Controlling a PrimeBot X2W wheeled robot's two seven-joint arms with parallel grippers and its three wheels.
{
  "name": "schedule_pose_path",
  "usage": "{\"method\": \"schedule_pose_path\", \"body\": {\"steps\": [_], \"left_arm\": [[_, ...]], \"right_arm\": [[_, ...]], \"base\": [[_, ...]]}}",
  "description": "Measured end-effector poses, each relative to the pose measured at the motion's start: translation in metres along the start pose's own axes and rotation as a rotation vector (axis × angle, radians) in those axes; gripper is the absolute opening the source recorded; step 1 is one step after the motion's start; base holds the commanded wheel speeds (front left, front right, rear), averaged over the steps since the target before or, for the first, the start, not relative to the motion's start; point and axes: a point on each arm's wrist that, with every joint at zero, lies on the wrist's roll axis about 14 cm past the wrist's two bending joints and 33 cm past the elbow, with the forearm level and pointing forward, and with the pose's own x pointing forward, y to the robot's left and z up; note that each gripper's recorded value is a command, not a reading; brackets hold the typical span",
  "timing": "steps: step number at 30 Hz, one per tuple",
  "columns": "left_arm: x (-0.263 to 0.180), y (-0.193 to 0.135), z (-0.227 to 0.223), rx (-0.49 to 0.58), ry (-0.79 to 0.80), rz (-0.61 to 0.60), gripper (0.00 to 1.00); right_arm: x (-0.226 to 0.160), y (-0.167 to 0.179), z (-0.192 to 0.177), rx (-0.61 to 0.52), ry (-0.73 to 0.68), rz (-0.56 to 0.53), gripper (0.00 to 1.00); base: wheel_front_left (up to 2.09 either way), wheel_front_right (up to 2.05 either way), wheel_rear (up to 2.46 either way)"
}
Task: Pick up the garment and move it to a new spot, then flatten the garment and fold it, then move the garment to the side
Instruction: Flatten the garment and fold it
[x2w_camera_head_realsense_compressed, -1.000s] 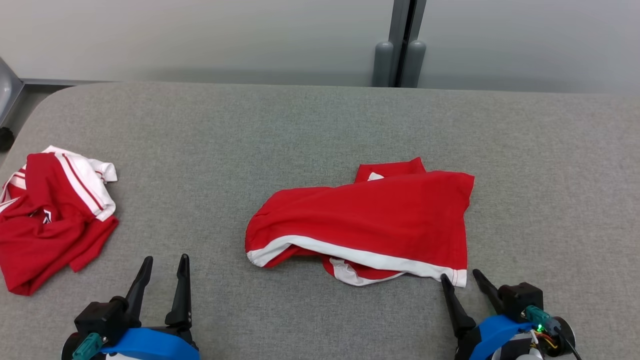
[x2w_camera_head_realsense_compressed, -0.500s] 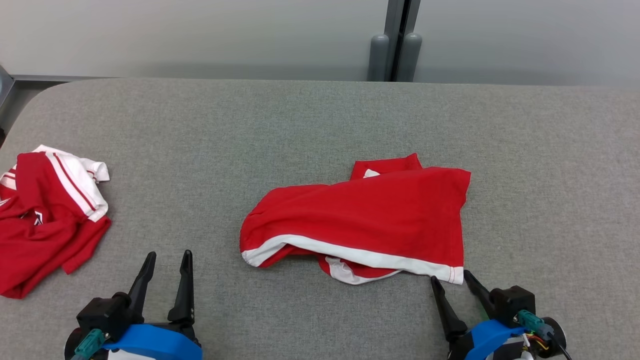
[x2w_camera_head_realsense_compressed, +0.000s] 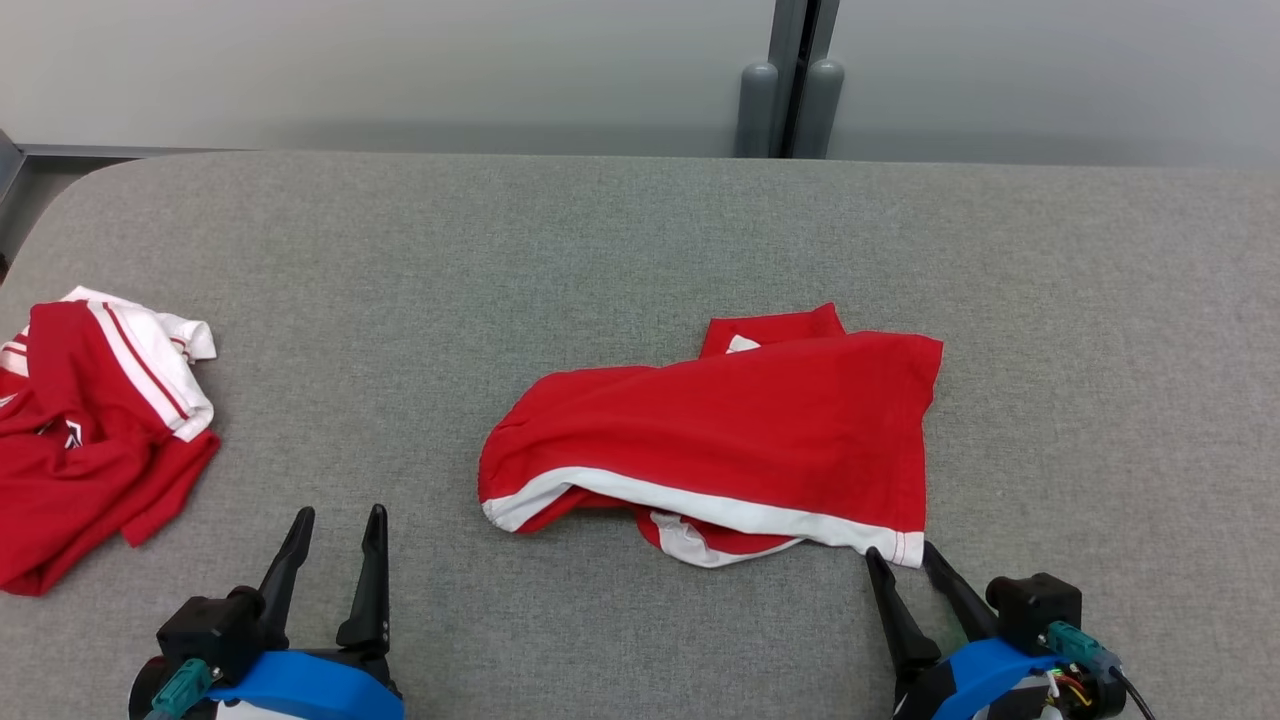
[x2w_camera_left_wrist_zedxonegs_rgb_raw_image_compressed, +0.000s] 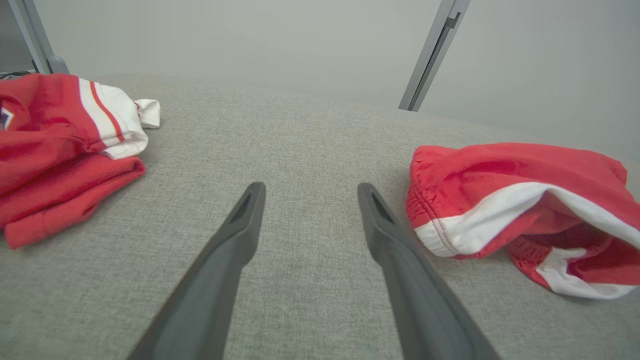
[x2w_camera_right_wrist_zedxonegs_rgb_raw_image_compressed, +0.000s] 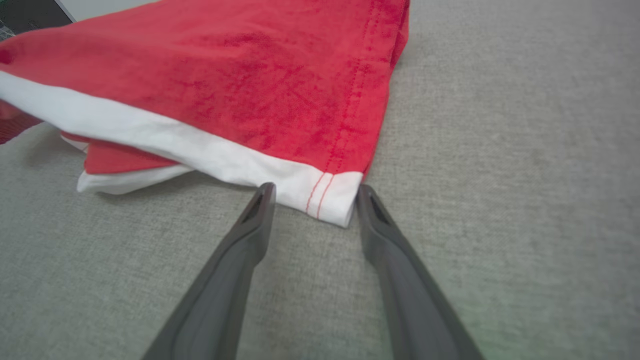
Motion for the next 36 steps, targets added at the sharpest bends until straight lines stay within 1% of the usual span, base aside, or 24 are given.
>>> {"method": "schedule_pose_path", "body": {"steps": [1, 2, 3, 4, 5, 6, 7, 9, 10, 11, 15, 20, 25, 29, 32, 36], "left_arm": [[0.000, 0.000, 0.000, 0.001, 0.001, 0.000, 1.00], [0.000, 0.000, -0.001, 0.002, 0.003, 0.000, 1.00], [0.000, 0.001, -0.001, 0.002, 0.005, 0.000, 1.00], [0.000, 0.001, -0.002, 0.000, 0.006, 0.000, 1.00], [0.000, 0.001, -0.002, 0.001, 0.008, 0.000, 1.00], [0.000, 0.001, -0.003, 0.002, 0.010, -0.001, 1.00], [0.000, 0.001, -0.003, 0.003, 0.011, -0.002, 1.00], [0.000, 0.000, -0.003, 0.004, 0.012, -0.005, 1.00], [0.000, 0.000, -0.003, 0.004, 0.012, -0.006, 1.00], [0.000, 0.000, -0.003, 0.005, 0.012, -0.006, 1.00], [0.000, -0.004, -0.001, 0.007, 0.006, -0.018, 1.00], [0.000, -0.026, 0.003, -0.020, -0.009, -0.081, 1.00], [-0.006, -0.065, -0.004, -0.111, 0.014, -0.192, 1.00], [-0.014, -0.093, -0.013, -0.213, 0.063, -0.275, 1.00], [-0.020, -0.101, -0.024, -0.279, 0.118, -0.301, 1.00], [-0.021, -0.110, -0.034, -0.319, 0.181, -0.344, 1.00]], "right_arm": [[0.000, -0.001, -0.001, 0.012, 0.003, -0.004, 0.80], [0.000, -0.001, -0.002, 0.013, 0.006, -0.004, 0.80], [0.000, 0.000, -0.003, 0.021, 0.007, -0.002, 0.77], [0.000, 0.001, -0.003, 0.030, 0.008, -0.001, 0.69], [0.000, 0.001, -0.004, 0.032, 0.010, -0.001, 0.58], [0.000, 0.002, -0.004, 0.033, 0.012, 0.000, 0.50], [0.000, 0.002, -0.004, 0.036, 0.011, 0.000, 0.48], [0.000, 0.002, -0.004, 0.039, 0.010, 0.000, 0.36], [0.000, 0.002, -0.004, 0.040, 0.010, 0.000, 0.15], [0.000, 0.002, -0.004, 0.040, 0.009, 0.000, 0.00], [-0.001, -0.004, -0.001, 0.047, -0.001, -0.020, 0.00], [-0.007, -0.025, 0.016, 0.041, -0.055, -0.084, 0.00], [-0.016, -0.044, 0.025, 0.028, -0.087, -0.145, 0.00], [-0.020, -0.051, 0.028, 0.028, -0.098, -0.168, 0.00], [-0.021, -0.056, 0.028, 0.027, -0.096, -0.183, 0.00], [-0.022, -0.064, 0.027, 0.021, -0.095, -0.206, 0.00]], "base": [[0.00, 0.00, 0.00], [0.00, 0.00, 0.00], [0.00, 0.00, 0.00], [0.00, 0.00, 0.00], [0.00, 0.00, 0.00], [0.00, 0.00, 0.00], [0.00, 0.00, 0.00], [0.00, 0.00, 0.00], [0.00, 0.00, 0.00], [0.00, 0.00, 0.00], [0.00, 0.00, 0.00], [0.00, 0.00, 0.00], [0.00, 0.00, 0.00], [0.00, 0.00, 0.00], [0.00, 0.00, 0.00], [0.00, 0.00, 0.00]]}}
